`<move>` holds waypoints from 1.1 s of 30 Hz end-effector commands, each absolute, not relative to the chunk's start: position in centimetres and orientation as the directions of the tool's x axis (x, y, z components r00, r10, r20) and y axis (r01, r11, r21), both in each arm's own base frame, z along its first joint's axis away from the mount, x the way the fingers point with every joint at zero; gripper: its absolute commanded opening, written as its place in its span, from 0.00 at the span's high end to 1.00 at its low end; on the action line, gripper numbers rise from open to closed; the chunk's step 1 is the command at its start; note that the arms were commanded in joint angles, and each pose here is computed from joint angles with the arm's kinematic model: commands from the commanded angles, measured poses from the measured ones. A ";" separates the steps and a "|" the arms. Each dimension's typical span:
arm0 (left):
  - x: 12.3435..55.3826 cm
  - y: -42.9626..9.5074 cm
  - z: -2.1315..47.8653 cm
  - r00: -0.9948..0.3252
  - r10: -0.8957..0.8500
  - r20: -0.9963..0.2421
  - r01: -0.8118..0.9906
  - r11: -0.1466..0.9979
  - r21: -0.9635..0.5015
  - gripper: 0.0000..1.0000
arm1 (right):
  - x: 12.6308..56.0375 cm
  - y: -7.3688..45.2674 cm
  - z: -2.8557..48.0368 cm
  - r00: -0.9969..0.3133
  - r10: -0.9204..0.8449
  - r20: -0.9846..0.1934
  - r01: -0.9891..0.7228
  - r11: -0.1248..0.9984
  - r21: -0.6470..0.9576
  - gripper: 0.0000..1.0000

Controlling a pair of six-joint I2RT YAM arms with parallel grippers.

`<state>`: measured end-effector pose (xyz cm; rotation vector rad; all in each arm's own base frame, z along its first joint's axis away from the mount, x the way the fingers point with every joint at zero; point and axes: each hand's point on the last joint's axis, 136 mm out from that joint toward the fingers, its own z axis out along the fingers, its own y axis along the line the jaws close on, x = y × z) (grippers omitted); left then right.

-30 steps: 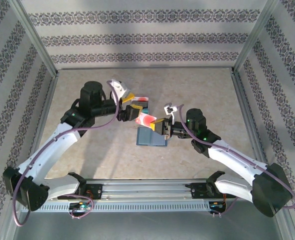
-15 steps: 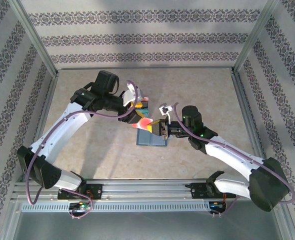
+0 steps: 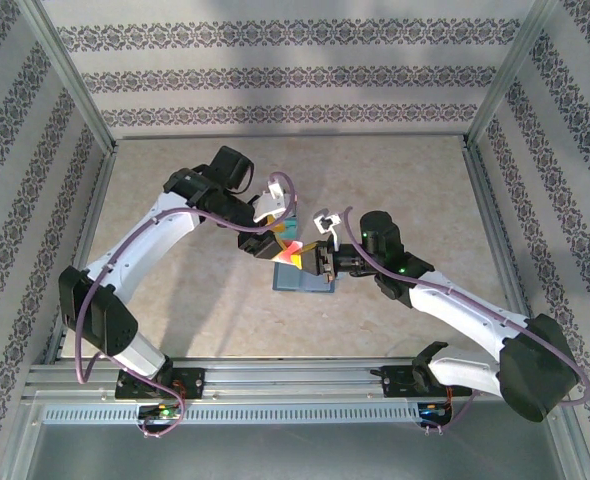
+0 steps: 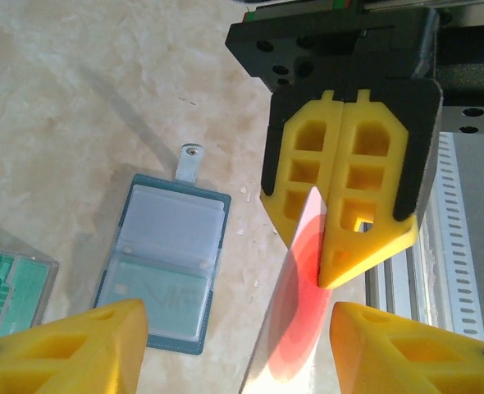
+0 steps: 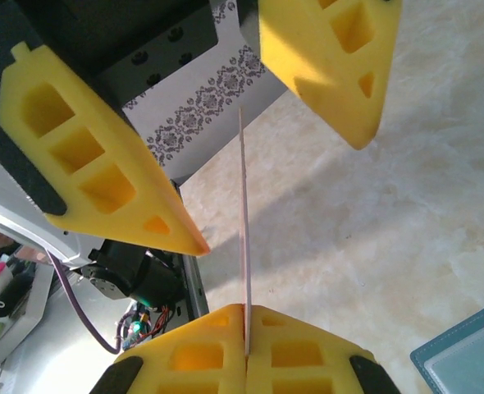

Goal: Take the credit cards out of the card holder

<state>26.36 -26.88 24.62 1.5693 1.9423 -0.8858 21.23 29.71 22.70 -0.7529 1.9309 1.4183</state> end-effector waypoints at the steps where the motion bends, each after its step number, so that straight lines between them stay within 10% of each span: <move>1: 25.4 -27.1 24.7 -0.180 0.682 -0.709 0.980 0.064 -0.188 0.44 | 20.8 30.3 24.0 -0.608 -0.102 -0.787 -0.786 0.217 0.579 1.00; 5: 25.3 -27.3 24.5 -0.184 0.688 -0.702 0.977 0.046 -0.210 0.62 | 20.8 30.3 23.8 -0.605 -0.112 -0.789 -0.789 0.221 0.574 1.00; 33: 24.1 -27.1 23.7 -0.159 0.716 -0.680 0.970 -0.014 -0.241 0.93 | 21.0 30.5 23.7 -0.574 -0.143 -0.806 -0.812 0.223 0.539 0.93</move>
